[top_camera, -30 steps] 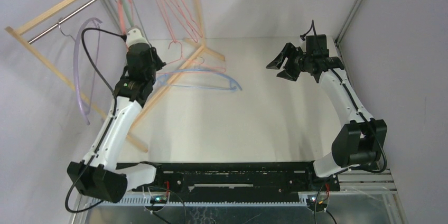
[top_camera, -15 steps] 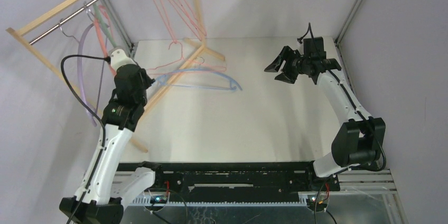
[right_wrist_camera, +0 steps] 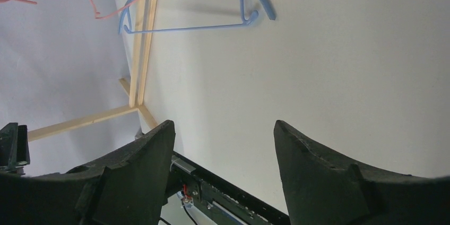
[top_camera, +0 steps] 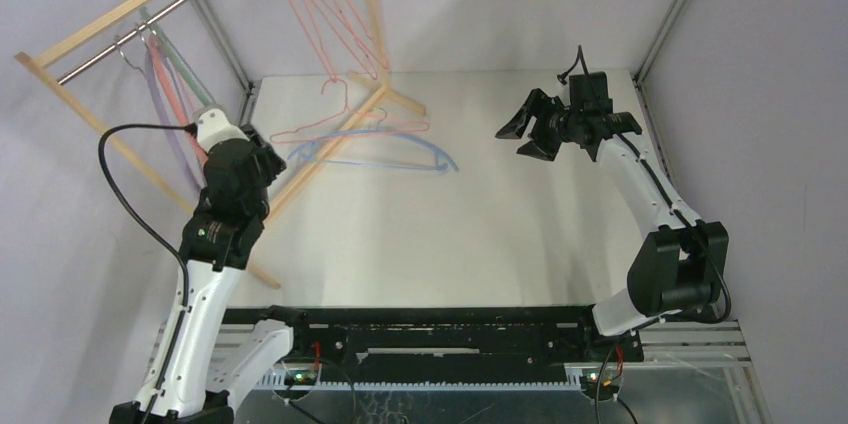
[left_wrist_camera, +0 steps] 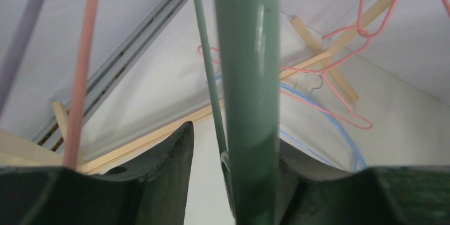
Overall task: Organize the hangers
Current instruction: Place the hanger at the clothesline, then pick up the hanger at the center of the board.
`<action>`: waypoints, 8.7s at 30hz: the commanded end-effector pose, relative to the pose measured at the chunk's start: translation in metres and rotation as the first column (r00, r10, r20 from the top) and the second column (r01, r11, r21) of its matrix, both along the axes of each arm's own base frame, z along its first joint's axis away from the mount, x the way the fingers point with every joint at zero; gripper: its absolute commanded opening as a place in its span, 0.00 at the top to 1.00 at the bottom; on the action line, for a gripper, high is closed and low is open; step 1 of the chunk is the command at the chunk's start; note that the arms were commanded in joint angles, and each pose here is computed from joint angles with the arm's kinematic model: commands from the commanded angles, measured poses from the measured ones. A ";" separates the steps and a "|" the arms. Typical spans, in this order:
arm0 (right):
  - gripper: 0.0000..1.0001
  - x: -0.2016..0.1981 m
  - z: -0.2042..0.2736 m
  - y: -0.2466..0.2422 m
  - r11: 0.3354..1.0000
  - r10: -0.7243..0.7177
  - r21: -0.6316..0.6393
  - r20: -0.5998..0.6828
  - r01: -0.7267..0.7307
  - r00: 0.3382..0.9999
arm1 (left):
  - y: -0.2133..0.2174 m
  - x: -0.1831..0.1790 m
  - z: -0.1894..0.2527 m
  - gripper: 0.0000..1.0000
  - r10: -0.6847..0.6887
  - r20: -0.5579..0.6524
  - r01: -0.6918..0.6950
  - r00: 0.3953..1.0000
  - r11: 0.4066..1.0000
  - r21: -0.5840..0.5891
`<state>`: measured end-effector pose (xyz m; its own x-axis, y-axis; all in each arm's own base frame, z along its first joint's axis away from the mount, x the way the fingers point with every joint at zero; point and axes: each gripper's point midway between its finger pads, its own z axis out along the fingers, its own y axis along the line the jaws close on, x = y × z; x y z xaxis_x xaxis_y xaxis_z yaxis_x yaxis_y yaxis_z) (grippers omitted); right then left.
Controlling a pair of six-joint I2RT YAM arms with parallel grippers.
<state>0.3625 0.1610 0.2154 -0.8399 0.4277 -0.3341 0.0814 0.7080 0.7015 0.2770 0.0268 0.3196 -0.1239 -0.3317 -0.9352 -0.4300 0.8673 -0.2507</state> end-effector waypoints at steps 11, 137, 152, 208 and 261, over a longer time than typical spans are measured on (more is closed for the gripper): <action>0.21 0.012 0.004 0.013 0.987 0.130 -0.115 0.121 -0.116 0.984 | -0.063 0.007 0.063 0.01 -0.291 0.067 0.286 0.954 0.955 0.070; 0.74 0.035 -0.101 0.008 0.864 0.255 -0.421 -0.105 -0.276 0.961 | -0.189 0.143 -0.224 0.00 -0.155 -0.261 -0.043 0.953 0.783 -0.621; 0.76 0.038 -0.110 0.002 0.884 0.236 -0.383 -0.129 -0.268 0.963 | -0.173 0.153 -0.257 0.00 -0.053 -0.288 -0.154 0.956 0.746 -0.648; 0.88 0.024 -0.095 0.073 0.869 0.426 -0.242 -0.083 -0.432 0.901 | -0.165 0.083 -0.264 1.00 -0.356 -0.374 0.071 0.856 0.799 -0.597; 0.79 -0.073 -0.187 0.202 0.699 0.705 0.067 -0.227 -0.712 0.671 | -0.207 0.046 -0.098 1.00 -0.569 0.049 0.403 0.821 0.517 -0.755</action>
<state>0.2907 0.3585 0.0370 -0.9389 -0.3235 -0.1171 -0.3054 0.6270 0.7166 0.3082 -0.1730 0.1597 -0.6674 -0.6680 -0.3292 -0.2269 0.6035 -0.7644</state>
